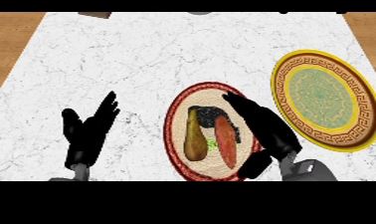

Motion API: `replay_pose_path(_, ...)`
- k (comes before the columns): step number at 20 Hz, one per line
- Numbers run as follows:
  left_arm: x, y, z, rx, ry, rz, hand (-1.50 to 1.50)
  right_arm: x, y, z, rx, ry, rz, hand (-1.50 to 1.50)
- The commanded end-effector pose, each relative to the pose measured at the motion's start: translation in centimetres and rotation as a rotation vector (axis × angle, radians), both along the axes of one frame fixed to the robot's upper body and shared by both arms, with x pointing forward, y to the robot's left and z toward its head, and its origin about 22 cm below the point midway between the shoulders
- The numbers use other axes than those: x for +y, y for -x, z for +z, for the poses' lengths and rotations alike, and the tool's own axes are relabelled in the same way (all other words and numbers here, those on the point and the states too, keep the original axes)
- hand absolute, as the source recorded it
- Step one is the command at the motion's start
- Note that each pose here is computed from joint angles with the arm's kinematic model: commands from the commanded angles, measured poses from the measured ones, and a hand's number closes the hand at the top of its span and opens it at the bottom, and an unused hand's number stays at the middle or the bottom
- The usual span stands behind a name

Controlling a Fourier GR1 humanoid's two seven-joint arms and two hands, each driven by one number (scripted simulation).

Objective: Pick the sweet potato from the placemat and place it in the plate

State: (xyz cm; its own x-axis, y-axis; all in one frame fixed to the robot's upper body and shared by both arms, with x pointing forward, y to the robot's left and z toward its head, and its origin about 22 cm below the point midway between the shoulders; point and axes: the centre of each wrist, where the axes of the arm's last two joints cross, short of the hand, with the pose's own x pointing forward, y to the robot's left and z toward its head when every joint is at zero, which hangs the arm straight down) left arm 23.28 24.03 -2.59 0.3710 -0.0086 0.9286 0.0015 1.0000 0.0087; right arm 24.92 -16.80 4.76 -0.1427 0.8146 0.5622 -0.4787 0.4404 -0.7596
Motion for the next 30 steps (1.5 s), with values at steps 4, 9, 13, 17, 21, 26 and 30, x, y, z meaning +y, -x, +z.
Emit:
replay_pose_path(4,1.6,0.4,-1.1,-0.001,-0.003,-0.001,0.00,1.5,1.2,-0.3,-0.013,0.110,-0.030,-1.50)
replay_pose_path(9,0.3,-0.6,-0.4,-0.003,0.002,0.002,0.00,2.4,-1.5,-3.4,0.008,0.140,-0.018,-1.50)
replay_pose_path(13,0.3,-0.7,-0.1,0.009,-0.001,0.004,0.00,5.2,0.1,-5.8,0.022,0.133,0.004,-1.50)
replay_pose_path(17,0.3,0.5,-1.8,-0.001,-0.005,-0.002,0.00,4.5,0.2,-6.0,0.044,0.165,0.026,-1.50)
replay_pose_path(21,0.5,-1.6,-0.2,-0.006,0.002,0.006,0.00,3.2,0.1,-6.4,0.023,0.238,0.131,1.50)
replay_pose_path(26,-0.1,0.1,-1.2,-0.005,-0.016,0.000,0.00,1.5,-0.6,-6.7,-0.037,0.259,0.107,1.50)
replay_pose_path(30,-1.4,-0.4,-0.3,-0.007,0.003,0.017,0.00,4.1,-0.4,-7.1,-0.090,0.233,0.112,1.50)
